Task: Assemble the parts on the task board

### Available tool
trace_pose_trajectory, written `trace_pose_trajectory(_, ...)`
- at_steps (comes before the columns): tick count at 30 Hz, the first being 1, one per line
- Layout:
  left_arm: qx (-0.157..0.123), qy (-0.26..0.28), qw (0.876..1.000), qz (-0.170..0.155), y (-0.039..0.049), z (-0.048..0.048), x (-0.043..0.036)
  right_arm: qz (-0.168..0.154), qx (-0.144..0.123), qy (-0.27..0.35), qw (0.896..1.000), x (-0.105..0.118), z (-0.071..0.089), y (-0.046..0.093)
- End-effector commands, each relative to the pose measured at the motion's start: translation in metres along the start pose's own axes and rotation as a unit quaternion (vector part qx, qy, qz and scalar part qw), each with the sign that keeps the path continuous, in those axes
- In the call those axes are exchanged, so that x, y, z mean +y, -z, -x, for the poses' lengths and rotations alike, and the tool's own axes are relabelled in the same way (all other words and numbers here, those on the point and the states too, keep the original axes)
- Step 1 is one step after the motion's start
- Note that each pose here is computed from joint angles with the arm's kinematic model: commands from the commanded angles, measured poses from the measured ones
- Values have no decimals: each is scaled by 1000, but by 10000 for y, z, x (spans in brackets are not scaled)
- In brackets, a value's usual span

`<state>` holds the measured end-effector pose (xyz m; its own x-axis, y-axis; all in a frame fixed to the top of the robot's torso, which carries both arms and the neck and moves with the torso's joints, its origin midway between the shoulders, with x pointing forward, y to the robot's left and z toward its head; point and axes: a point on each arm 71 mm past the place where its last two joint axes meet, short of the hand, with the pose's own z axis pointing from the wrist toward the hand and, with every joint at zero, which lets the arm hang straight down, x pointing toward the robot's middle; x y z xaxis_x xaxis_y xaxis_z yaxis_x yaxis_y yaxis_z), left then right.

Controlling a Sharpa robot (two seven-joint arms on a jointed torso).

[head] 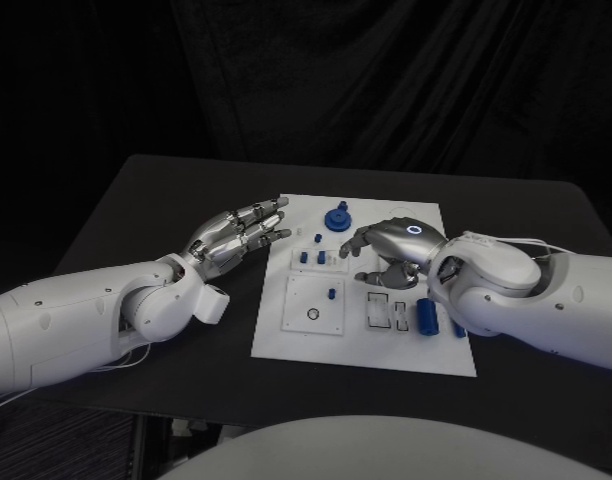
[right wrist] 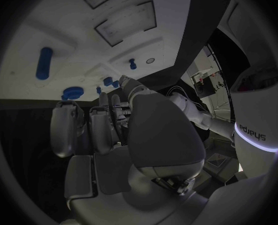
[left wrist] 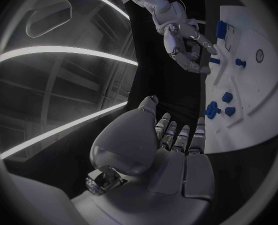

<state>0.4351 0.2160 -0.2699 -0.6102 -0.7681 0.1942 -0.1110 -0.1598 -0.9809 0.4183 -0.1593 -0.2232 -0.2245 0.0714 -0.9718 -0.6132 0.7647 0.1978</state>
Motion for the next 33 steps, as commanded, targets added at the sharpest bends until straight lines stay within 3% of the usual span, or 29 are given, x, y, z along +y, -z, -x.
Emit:
trace_pose_trajectory(1, 0, 4, 1000, -8, 6, -2, -10, -32, -26, -29, 999, -118, 162, 74)
trace_pose_trajectory(7, -2, 2, 1000, -14, -2, 5, -15, -76, -39, -21, 996, -425, 295, 258)
trace_pose_trajectory(14, -1, 2, 1000, -16, -6, 9, -13, -111, -31, -18, 993, -645, 237, 360)
trace_pose_trajectory(33, -1, 3, 1000, -14, -8, 7, -1, -107, -13, -20, 994, -725, 14, 329)
